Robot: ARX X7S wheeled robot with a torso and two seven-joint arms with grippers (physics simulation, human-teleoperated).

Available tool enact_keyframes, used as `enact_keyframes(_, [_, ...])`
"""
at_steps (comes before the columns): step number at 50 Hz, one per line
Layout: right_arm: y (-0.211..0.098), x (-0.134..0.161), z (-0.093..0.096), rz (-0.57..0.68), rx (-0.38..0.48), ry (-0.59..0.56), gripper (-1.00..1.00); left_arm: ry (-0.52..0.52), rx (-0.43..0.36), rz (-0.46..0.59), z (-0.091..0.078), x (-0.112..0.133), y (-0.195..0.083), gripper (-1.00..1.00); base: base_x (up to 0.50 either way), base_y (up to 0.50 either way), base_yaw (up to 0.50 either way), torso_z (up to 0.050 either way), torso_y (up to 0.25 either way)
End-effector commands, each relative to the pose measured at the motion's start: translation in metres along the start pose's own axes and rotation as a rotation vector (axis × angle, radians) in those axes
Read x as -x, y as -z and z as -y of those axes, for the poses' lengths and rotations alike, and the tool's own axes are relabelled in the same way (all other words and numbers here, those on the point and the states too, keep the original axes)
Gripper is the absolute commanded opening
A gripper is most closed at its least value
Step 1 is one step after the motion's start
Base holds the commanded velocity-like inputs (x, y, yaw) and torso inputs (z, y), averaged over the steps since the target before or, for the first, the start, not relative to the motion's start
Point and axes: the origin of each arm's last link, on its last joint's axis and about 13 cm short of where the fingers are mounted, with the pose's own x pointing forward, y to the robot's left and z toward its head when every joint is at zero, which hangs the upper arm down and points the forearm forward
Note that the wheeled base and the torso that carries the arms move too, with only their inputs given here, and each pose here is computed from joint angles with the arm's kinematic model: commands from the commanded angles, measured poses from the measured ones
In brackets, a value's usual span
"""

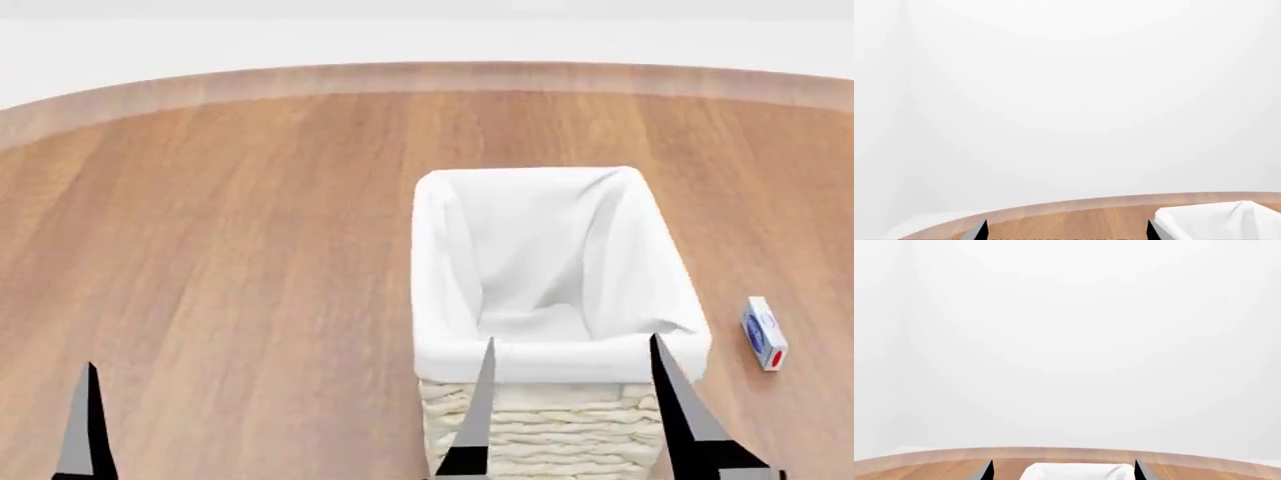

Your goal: Pick up the alphabet soup and put it in the basket.

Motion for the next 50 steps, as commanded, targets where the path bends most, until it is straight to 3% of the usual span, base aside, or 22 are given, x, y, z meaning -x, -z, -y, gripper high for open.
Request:
enact_keyframes(1, [-0.014, -0.005, 0.006, 0.022, 0.036, -0.032, 1.00, -0.002, -0.009, -0.007, 0.001, -0.001, 0.003, 1.00, 0.00, 0.00, 0.00, 0.000, 0.000])
enact_keyframes(8, [-0.027, 0.002, 0.030, 0.007, 0.095, -0.048, 1.00, -0.019, -0.027, -0.015, -0.001, -0.004, 0.007, 1.00, 0.00, 0.00, 0.00, 0.000, 0.000])
enact_keyframes(14, [-0.029, 0.015, 0.056, -0.030, 0.080, -0.007, 1.00, -0.020, -0.029, -0.011, 0.000, -0.003, 0.006, 1.00, 0.00, 0.00, 0.00, 0.000, 0.000])
enact_keyframes(20, [-0.034, 0.035, 0.078, -0.070, 0.177, 0.014, 1.00, -0.027, -0.033, -0.016, -0.001, -0.004, 0.009, 1.00, 0.00, 0.00, 0.00, 0.000, 0.000])
enact_keyframes(29, [-0.032, 0.076, 0.104, -0.137, 0.204, 0.021, 1.00, -0.044, -0.044, -0.017, -0.003, -0.006, 0.012, 1.00, 0.00, 0.00, 0.00, 0.000, 0.000])
enact_keyframes(38, [-0.017, 0.123, 0.120, -0.201, 0.183, 0.079, 1.00, -0.046, -0.049, -0.024, -0.003, -0.008, 0.015, 1.00, 0.00, 0.00, 0.00, 0.000, 0.000])
enact_keyframes(50, [0.001, 0.173, 0.120, -0.255, 0.174, 0.149, 1.00, -0.062, -0.054, -0.019, -0.005, -0.008, 0.014, 1.00, 0.00, 0.00, 0.00, 0.000, 0.000])
